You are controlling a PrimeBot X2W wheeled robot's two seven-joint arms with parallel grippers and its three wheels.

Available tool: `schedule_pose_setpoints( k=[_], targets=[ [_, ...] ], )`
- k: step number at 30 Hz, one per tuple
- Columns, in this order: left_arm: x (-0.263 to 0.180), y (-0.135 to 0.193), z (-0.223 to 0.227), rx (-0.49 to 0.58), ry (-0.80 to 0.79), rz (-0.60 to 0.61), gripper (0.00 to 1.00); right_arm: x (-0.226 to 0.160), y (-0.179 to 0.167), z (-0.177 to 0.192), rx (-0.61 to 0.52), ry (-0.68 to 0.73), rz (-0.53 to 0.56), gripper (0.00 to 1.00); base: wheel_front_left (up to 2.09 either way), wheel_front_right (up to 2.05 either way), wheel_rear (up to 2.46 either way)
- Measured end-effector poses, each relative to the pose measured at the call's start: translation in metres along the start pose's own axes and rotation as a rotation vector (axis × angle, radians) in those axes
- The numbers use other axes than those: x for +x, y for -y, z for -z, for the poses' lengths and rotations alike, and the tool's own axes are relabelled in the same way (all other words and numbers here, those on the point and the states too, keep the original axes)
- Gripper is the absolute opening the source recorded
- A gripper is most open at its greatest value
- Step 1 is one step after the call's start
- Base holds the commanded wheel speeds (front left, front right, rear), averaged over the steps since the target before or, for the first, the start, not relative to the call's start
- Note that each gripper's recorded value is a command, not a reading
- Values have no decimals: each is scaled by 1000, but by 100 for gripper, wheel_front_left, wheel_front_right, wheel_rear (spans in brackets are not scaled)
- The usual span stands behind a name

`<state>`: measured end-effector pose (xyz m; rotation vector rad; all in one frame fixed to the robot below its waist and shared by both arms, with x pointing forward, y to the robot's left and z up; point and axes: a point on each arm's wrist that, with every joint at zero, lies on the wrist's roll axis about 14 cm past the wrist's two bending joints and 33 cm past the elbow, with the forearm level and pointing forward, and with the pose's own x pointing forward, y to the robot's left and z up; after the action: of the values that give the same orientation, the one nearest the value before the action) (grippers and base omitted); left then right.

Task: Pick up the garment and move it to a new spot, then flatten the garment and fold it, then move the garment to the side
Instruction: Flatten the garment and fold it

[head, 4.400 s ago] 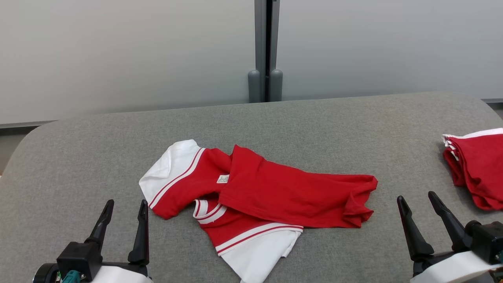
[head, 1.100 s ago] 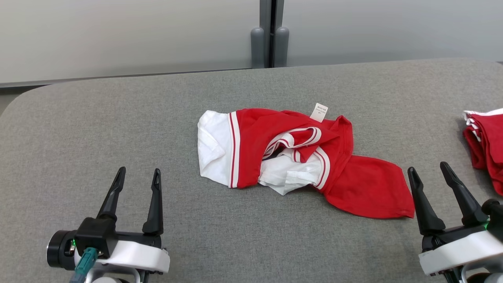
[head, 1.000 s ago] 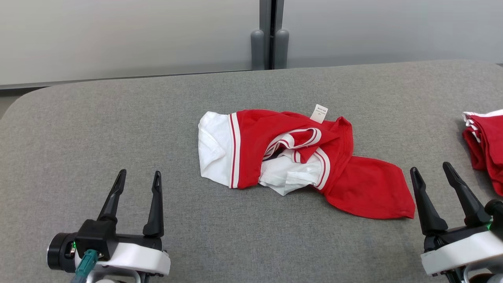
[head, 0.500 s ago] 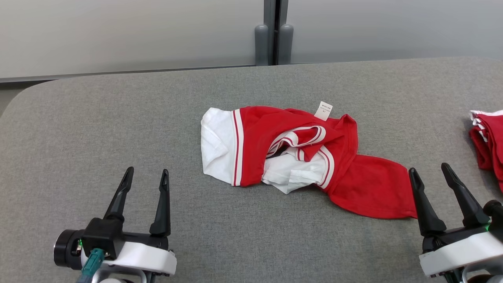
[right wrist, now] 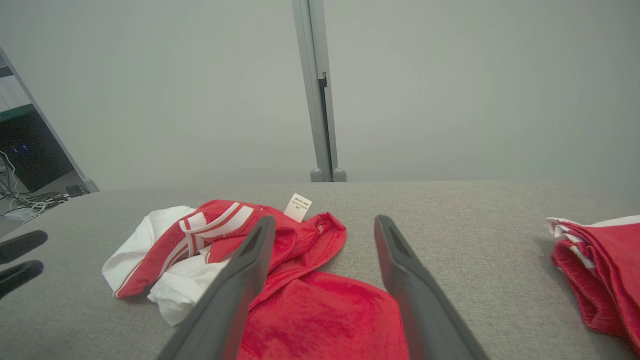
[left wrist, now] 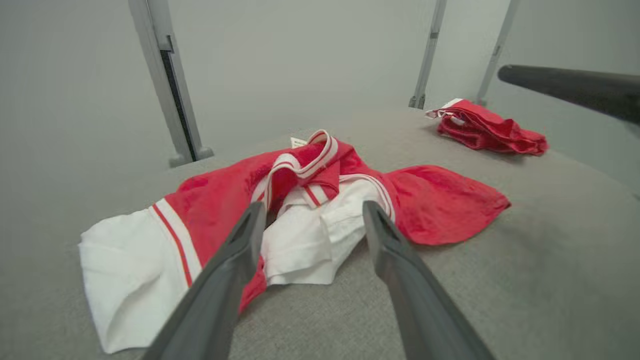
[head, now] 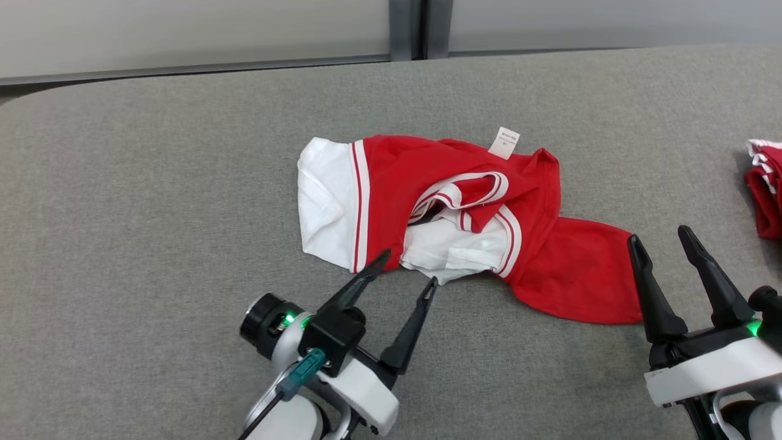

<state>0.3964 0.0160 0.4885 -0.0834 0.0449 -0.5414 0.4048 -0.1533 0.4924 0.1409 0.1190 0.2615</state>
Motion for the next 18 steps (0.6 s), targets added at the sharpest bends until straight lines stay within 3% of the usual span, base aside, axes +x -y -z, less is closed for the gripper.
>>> schedule_pose_setpoints(
  k=[6, 12, 13, 14, 18],
  targets=[
    [24, 39, 45, -57, -127, 165, 100, 1, 15, 7, 22, -9, 42, 100, 0, 0, 0],
    [46, 43, 75, -83, -203, 199, 100, -5, 35, 17, 36, -22, 108, 100, 0, 0, 0],
    [49, 43, 80, -80, -217, 200, 87, -6, 38, 19, 40, -26, 116, 100, 0, 0, 0],
    [52, 43, 82, -100, -218, 200, 0, -7, 39, 21, 46, -31, 122, 100, 0, 0, 0],
    [62, 44, 86, -107, -214, 196, 0, -9, 46, 26, 54, -37, 146, 100, 0, 0, 0]
  ],
)
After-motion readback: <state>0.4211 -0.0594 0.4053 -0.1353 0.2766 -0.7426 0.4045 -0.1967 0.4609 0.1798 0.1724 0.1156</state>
